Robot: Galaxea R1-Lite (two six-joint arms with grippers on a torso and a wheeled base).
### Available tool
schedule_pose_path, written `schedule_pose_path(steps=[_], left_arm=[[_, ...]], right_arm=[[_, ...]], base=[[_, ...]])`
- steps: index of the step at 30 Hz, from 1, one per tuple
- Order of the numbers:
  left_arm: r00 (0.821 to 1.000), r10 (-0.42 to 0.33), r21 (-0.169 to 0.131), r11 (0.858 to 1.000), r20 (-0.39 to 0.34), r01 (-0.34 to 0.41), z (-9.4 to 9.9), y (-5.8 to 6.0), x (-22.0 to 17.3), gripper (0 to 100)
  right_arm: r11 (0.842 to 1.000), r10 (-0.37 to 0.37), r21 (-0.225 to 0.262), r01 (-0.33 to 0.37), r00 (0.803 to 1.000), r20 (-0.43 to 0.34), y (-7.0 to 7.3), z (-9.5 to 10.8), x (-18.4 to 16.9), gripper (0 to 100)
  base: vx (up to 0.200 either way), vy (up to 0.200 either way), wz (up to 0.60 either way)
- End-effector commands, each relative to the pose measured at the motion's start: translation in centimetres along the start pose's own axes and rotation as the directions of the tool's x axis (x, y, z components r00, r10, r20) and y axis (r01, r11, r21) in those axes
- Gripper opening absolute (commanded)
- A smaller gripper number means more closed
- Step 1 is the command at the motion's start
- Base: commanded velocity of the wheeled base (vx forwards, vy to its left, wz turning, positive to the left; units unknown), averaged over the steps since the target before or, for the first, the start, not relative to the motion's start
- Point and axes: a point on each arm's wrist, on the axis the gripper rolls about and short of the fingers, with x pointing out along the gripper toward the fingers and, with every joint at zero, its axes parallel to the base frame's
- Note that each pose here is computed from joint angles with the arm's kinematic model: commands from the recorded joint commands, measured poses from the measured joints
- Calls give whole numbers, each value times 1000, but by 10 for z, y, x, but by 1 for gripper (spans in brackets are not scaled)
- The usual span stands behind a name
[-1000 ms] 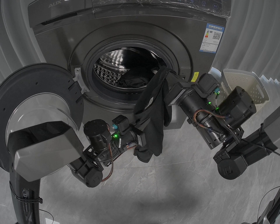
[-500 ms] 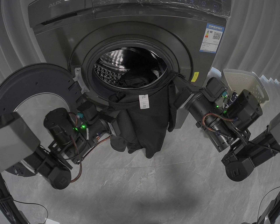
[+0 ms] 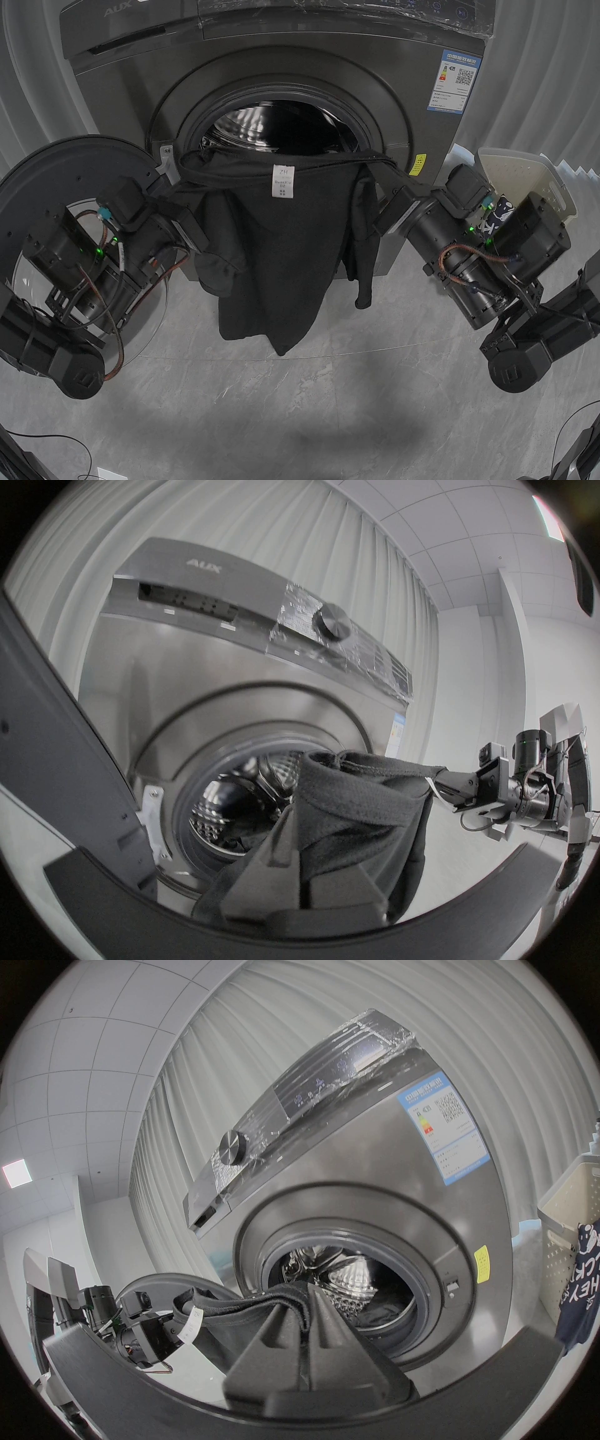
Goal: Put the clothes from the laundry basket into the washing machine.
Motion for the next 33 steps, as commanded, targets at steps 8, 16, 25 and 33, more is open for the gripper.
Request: schedule_pose_path(steps=[8, 16, 25, 33], left_arm=[[999, 15, 11, 1000, 51, -15, 16, 5, -3, 0], [999, 15, 11, 1000, 45, -15, 14, 5, -3, 0], [999, 12, 9, 1000, 45, -13, 14, 4, -2, 0], [999, -17, -3, 1000, 49, 17, 14, -4, 0, 0]], right_arm=[[1000, -23, 3, 23, 997, 77, 1, 18, 8, 0], [1000, -20, 5, 20, 995, 99, 2, 26, 8, 0], [1000, -19, 6, 19, 994, 105, 3, 30, 6, 0], [1000, -22, 3, 22, 995, 101, 2, 30, 5, 0]], base=[[0, 0, 0], [0, 0, 0], [0, 0, 0], [0, 0, 0]])
